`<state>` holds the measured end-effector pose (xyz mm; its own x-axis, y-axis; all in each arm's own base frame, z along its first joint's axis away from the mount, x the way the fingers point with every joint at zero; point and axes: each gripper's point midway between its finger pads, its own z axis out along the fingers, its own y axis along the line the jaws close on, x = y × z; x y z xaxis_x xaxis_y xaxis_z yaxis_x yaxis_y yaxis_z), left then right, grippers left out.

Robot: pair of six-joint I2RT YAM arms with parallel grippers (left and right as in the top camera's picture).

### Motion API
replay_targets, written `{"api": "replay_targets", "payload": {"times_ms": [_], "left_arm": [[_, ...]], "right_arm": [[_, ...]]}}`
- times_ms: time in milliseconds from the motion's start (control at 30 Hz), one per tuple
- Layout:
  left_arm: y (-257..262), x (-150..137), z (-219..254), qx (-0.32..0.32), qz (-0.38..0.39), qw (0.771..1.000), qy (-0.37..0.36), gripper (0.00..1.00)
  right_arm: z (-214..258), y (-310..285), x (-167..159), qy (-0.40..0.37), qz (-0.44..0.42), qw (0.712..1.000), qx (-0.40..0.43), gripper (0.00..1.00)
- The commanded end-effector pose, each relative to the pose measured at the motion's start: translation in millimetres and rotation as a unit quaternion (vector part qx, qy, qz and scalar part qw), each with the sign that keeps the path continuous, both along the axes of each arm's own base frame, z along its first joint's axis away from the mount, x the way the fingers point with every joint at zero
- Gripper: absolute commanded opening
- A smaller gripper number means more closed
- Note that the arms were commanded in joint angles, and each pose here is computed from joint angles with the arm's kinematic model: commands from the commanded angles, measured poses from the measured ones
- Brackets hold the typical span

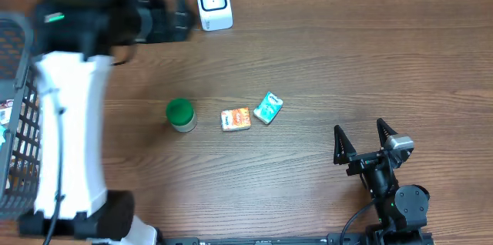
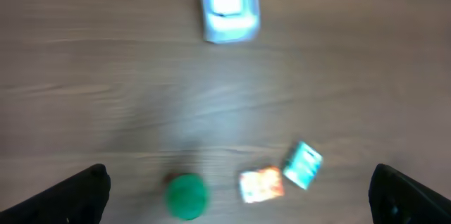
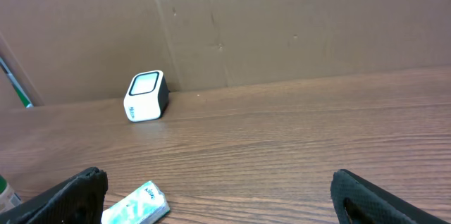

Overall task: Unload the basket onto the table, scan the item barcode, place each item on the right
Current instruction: 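Set the light-blue package on the table right of the orange pack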

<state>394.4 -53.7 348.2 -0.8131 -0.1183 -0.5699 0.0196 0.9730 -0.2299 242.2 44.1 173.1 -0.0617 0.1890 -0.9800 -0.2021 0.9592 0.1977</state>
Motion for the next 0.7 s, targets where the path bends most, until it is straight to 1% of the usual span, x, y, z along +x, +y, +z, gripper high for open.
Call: {"api": "replay_targets", "payload": {"times_ms": [0, 67, 133, 200, 233, 300, 400, 433, 567, 667], "left_arm": [[78, -24, 38, 0.013, 0.097, 0.994, -0.049, 0.96], [121, -35, 45, 0.006, 0.168, 0.984, -0.055, 0.96], [161, -46, 46, 0.002, 0.234, 0.971, -0.056, 0.91], [203, -61, 44, -0.006, 0.304, 0.951, -0.052, 0.89], [222, -69, 41, -0.01, 0.335, 0.941, -0.049, 0.86], [258, -85, 32, -0.024, 0.403, 0.914, -0.036, 0.84], [302, -106, 11, -0.034, 0.485, 0.874, -0.012, 0.85], [322, -114, -6, -0.034, 0.51, 0.86, 0.007, 0.85], [358, -128, -58, -0.043, 0.549, 0.832, 0.066, 0.84], [378, -140, -100, -0.026, 0.561, 0.819, 0.119, 0.83]], "right_arm": [[-2, 0, 0, -0.002, -0.002, 1.0, 0.0, 1.0], [-2, 0, 0, -0.002, -0.002, 1.0, 0.0, 1.0], [-2, 0, 0, -0.002, -0.002, 1.0, 0.0, 1.0], [-2, 0, 0, -0.002, -0.002, 1.0, 0.0, 1.0], [-2, 0, 0, -0.002, -0.002, 1.0, 0.0, 1.0], [-2, 0, 0, -0.002, -0.002, 1.0, 0.0, 1.0], [-2, 0, 0, -0.002, -0.002, 1.0, 0.0, 1.0], [-2, 0, 0, -0.002, -0.002, 1.0, 0.0, 1.0], [-2, 0, 0, -0.002, -0.002, 1.0, 0.0, 1.0], [-2, 0, 0, -0.002, -0.002, 1.0, 0.0, 1.0]]}}
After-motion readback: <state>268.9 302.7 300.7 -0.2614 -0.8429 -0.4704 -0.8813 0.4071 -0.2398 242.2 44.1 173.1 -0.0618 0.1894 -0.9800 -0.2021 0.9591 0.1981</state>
